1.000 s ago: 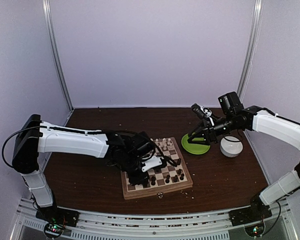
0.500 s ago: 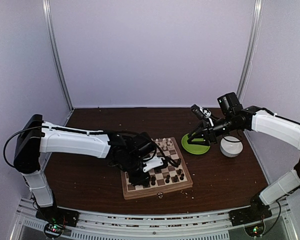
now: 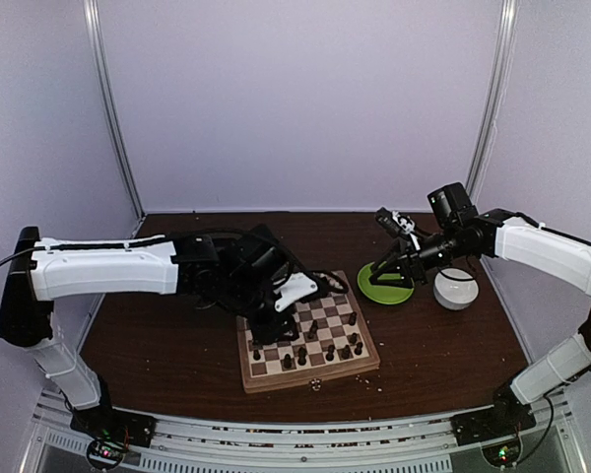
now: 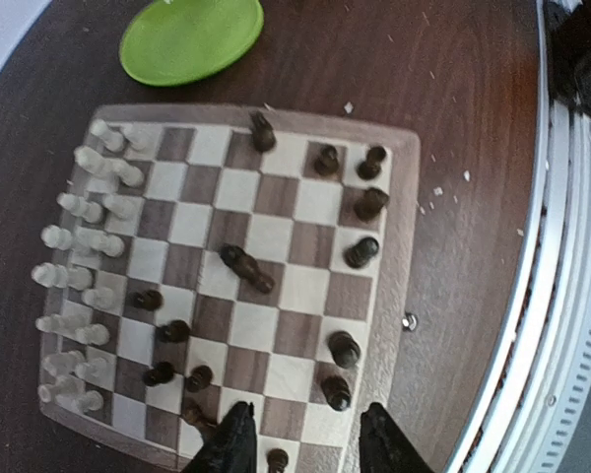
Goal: Set up the chess pieces on the board
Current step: Place the bishop on f8, then pick up the pawn from the chessboard.
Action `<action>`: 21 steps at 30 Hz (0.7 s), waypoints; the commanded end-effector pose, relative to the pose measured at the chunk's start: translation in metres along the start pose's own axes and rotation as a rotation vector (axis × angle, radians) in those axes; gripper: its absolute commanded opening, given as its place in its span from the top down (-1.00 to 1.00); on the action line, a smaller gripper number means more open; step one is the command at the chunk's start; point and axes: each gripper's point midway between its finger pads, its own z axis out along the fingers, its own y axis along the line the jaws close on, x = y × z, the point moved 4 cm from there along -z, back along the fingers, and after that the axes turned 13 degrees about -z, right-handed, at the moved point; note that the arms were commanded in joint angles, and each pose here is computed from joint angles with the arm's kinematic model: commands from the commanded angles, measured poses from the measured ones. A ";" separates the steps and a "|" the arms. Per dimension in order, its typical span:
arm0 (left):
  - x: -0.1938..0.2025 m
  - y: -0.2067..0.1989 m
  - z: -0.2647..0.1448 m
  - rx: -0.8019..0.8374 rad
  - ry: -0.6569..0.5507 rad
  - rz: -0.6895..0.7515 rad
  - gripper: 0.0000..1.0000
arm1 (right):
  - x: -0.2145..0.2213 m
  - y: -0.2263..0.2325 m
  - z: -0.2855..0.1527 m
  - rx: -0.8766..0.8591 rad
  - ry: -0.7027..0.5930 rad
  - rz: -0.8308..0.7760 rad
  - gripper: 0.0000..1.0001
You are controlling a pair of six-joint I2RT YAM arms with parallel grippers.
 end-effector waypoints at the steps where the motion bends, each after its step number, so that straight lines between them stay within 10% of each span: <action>1: -0.047 0.029 -0.022 -0.087 -0.236 -0.123 0.26 | 0.002 -0.016 -0.005 0.125 0.073 -0.019 0.12; 12: -0.086 0.120 -0.045 -0.294 -0.672 -0.330 0.18 | -0.003 -0.012 0.040 0.152 0.358 -0.172 0.22; 21: -0.028 0.144 -0.050 -0.431 -0.847 -0.512 0.19 | 0.014 -0.007 0.107 0.048 0.569 -0.223 0.18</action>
